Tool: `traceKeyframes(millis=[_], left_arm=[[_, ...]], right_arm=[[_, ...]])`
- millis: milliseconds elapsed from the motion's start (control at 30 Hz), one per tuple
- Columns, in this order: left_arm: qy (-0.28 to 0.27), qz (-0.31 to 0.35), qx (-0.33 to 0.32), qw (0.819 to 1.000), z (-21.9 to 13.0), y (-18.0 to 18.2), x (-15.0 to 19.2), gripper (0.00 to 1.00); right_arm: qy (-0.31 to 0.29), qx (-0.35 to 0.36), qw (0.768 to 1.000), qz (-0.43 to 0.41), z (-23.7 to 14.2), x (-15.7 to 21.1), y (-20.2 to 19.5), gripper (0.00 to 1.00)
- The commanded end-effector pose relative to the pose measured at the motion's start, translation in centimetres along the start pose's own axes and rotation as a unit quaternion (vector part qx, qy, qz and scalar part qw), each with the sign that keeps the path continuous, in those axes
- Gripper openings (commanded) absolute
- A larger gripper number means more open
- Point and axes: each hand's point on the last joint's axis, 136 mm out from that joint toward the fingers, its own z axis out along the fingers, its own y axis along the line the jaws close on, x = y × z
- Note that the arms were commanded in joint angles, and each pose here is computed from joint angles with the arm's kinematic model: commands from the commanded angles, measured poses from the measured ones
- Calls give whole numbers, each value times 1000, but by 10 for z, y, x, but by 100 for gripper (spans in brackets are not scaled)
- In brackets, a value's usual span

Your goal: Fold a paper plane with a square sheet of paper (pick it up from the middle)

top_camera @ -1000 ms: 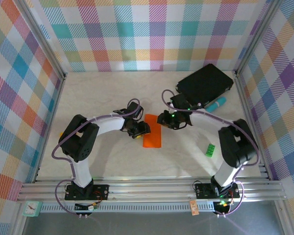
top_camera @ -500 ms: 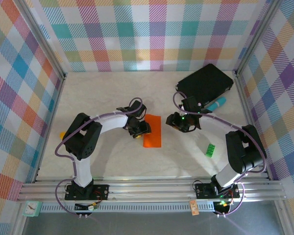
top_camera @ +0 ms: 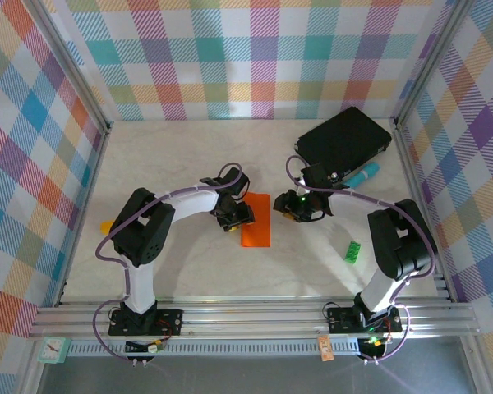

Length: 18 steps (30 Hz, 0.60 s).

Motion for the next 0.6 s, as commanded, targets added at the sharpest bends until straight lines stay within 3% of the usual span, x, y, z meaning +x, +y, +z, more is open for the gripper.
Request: traceKeyframes(millis=[0,400,567], left_arm=[[91,-7,-143,986,84,87,53,51],[100,2,-137,986,93,83,55,51],[103,0,-137,985,96,84,56,51]], right_arm=[[13,-32,999,-3,7,4,8,43],[6,-42,999,6,10,4,7,41],[-33,-17,999,8,-1,-3,-1,39]])
